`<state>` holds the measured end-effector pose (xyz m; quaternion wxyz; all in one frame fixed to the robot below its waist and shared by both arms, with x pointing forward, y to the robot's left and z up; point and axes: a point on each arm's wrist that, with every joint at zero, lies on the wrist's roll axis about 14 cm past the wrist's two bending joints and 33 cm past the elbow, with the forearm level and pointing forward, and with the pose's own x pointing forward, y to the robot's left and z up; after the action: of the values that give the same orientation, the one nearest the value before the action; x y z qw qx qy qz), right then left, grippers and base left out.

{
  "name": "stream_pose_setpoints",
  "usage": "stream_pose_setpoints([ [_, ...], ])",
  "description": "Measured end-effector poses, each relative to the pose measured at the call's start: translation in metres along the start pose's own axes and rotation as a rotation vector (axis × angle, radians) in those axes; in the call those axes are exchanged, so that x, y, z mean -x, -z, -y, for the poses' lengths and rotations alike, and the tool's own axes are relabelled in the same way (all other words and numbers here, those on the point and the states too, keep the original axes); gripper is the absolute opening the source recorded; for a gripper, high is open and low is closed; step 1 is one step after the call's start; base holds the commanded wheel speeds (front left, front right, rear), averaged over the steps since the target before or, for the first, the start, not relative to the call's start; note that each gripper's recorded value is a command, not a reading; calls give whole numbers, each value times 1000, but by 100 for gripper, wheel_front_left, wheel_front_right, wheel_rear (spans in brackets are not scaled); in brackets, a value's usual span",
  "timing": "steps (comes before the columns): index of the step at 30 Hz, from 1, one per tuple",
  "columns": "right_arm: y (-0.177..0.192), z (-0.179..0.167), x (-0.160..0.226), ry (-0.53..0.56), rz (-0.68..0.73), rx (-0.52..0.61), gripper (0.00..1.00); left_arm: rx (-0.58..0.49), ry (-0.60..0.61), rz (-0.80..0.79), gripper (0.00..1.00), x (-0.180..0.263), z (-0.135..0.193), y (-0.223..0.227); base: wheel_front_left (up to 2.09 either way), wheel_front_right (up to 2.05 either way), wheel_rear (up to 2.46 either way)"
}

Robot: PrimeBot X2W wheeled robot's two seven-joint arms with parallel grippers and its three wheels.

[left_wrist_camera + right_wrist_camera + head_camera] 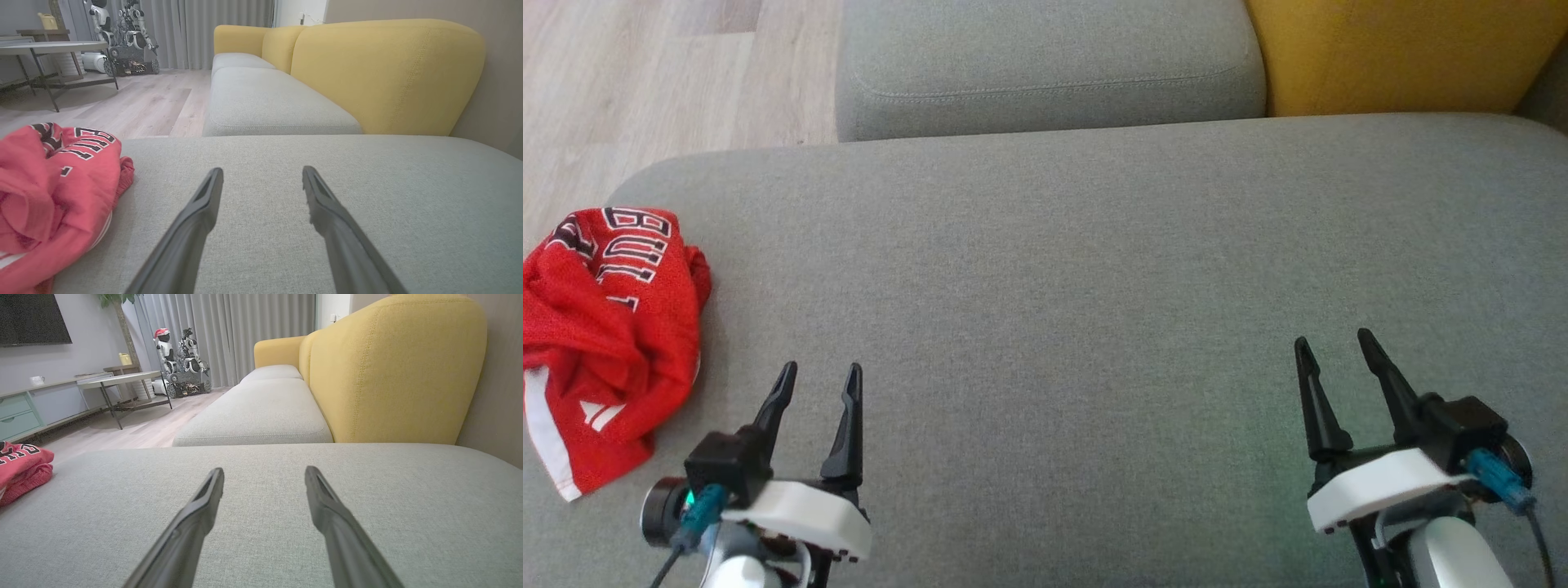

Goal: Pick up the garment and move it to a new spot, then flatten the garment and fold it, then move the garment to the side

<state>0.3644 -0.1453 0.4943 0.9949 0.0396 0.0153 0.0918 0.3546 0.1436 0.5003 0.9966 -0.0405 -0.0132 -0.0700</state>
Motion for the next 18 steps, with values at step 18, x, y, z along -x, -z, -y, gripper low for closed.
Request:
stream_pose_setpoints([
  [18,1,0,-1,7,-2,52,100,-75,3,7,100,2,0,4,0,0,0],
])
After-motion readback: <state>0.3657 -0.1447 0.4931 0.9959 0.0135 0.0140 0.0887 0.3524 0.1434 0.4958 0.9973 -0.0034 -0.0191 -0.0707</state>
